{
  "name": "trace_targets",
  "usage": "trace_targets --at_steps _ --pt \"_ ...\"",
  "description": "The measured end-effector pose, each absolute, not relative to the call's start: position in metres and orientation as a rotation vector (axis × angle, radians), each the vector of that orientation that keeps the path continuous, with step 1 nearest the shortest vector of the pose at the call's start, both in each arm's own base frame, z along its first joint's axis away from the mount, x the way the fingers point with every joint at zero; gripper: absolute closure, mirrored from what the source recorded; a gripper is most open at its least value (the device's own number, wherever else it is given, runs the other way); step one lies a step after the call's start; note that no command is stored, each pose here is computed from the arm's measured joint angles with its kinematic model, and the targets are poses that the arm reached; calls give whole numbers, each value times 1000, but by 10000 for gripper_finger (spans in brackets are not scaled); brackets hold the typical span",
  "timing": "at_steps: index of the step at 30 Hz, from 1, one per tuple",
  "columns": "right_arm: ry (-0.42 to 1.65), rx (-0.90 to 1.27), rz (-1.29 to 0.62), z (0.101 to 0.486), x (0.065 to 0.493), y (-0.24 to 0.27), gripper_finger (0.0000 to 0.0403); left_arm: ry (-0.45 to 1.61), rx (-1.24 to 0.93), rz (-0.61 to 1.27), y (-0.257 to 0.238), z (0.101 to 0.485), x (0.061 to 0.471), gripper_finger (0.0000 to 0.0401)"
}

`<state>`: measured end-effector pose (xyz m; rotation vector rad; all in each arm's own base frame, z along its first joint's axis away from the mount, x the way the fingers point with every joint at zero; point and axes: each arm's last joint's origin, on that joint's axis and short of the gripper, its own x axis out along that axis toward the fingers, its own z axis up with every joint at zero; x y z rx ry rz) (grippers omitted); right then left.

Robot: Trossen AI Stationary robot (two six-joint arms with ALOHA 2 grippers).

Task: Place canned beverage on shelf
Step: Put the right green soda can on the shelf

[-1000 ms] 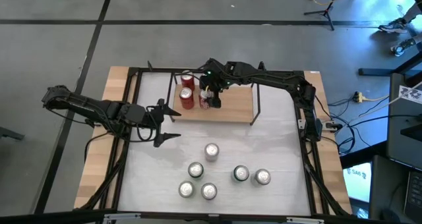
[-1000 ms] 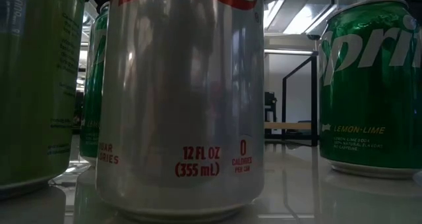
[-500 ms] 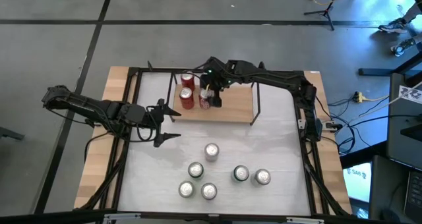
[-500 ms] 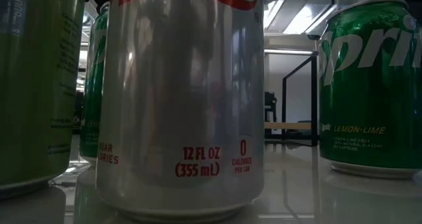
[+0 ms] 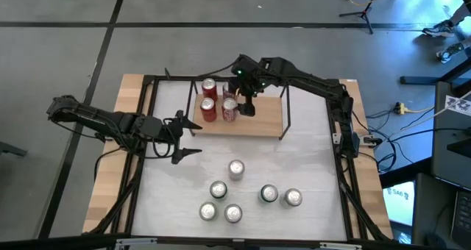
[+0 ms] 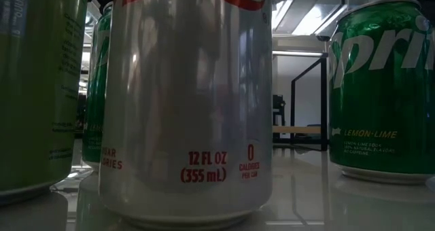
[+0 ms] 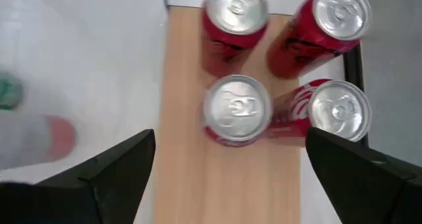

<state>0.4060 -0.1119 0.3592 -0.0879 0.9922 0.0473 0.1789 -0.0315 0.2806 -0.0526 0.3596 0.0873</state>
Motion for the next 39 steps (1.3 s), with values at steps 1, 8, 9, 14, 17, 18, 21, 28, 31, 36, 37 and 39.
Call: trace_targets --at_steps 1,8,9,14,17,18,21,28,31,36,37,39 --pt "995 -85 54 363 405 -107 17 360 -53 87 -32 281 179 5" --pt "1013 -131 166 377 406 -57 17 360 -53 87 -31 281 179 5" --pt "1011 -139 183 377 406 -49 17 360 -53 87 -31 281 179 5" --pt "1026 -135 247 377 408 -8 17 360 -53 87 -32 281 179 5" --pt "1017 -143 286 377 409 15 17 360 -53 87 -31 281 179 5" --pt "1016 -152 302 377 408 22 17 360 -53 87 -32 281 179 5" --pt "1013 -175 344 377 407 41 17 360 -53 87 -31 281 179 5" --pt "1026 -175 298 377 403 74 17 360 -53 87 -31 281 179 5" --pt "1055 -98 232 376 399 84 17 360 -53 87 -31 281 179 5" --pt "1144 -8 233 372 388 105 17 360 -53 87 -32 281 179 5" --pt "1159 7 231 372 386 110 17 360 -53 87 -31 281 179 5" --pt "1195 43 220 371 380 121 17 360 -53 87 -32 281 179 5"
